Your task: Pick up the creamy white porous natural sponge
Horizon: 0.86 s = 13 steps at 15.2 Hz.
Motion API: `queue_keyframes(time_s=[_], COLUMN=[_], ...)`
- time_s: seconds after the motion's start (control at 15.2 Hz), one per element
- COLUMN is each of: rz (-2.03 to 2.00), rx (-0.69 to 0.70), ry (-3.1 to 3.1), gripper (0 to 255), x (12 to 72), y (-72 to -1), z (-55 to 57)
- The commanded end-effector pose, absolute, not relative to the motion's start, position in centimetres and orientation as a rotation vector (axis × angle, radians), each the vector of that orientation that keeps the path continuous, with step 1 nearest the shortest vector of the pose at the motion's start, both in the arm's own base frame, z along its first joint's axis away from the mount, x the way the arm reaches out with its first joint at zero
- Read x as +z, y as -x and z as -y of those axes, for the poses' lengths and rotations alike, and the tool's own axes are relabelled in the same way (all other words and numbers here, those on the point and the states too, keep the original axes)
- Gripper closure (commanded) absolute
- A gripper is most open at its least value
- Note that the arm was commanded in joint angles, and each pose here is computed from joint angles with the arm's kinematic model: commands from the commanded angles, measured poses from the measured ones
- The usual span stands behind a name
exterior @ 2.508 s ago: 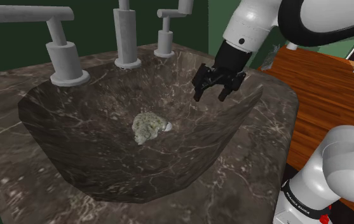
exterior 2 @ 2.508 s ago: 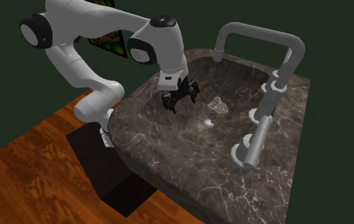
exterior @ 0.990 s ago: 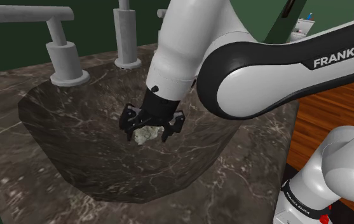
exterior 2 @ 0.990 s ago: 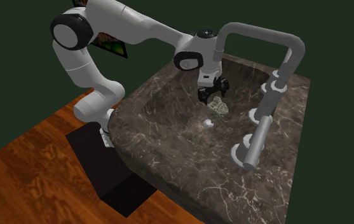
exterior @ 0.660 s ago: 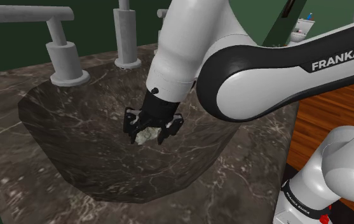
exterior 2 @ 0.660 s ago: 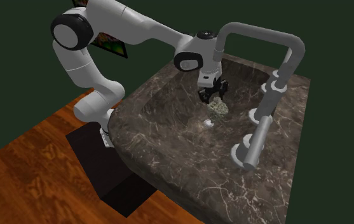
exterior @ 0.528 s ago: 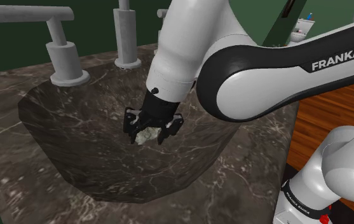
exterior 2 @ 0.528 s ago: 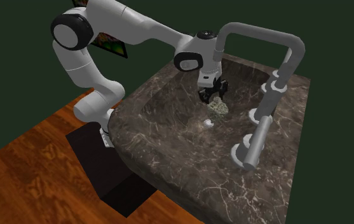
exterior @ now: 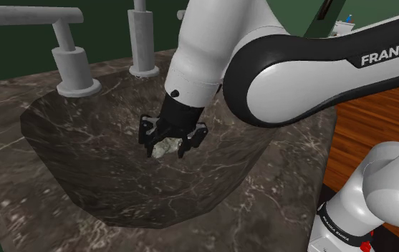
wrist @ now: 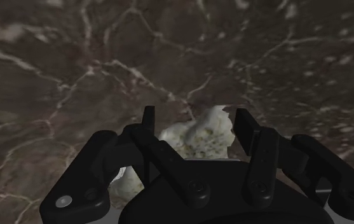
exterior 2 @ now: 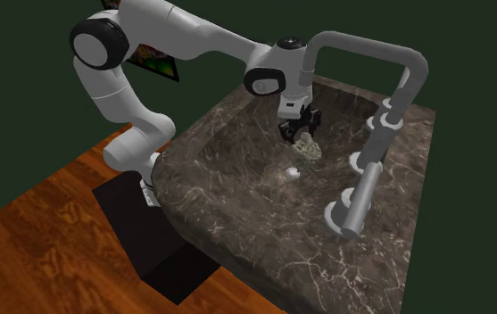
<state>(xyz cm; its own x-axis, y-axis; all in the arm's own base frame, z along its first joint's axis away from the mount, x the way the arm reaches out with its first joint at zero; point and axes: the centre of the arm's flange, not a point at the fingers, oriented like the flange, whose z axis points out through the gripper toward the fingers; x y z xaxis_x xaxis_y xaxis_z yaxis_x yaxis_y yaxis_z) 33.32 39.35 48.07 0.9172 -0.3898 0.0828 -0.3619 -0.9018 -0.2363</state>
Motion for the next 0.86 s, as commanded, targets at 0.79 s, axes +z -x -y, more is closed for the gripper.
queue_keyframes(time_s=[0.79], rz=[-0.568], rx=[-0.189], ry=[2.862], gripper=[255], x=[54.6], y=[-33.3], z=[-39.5])
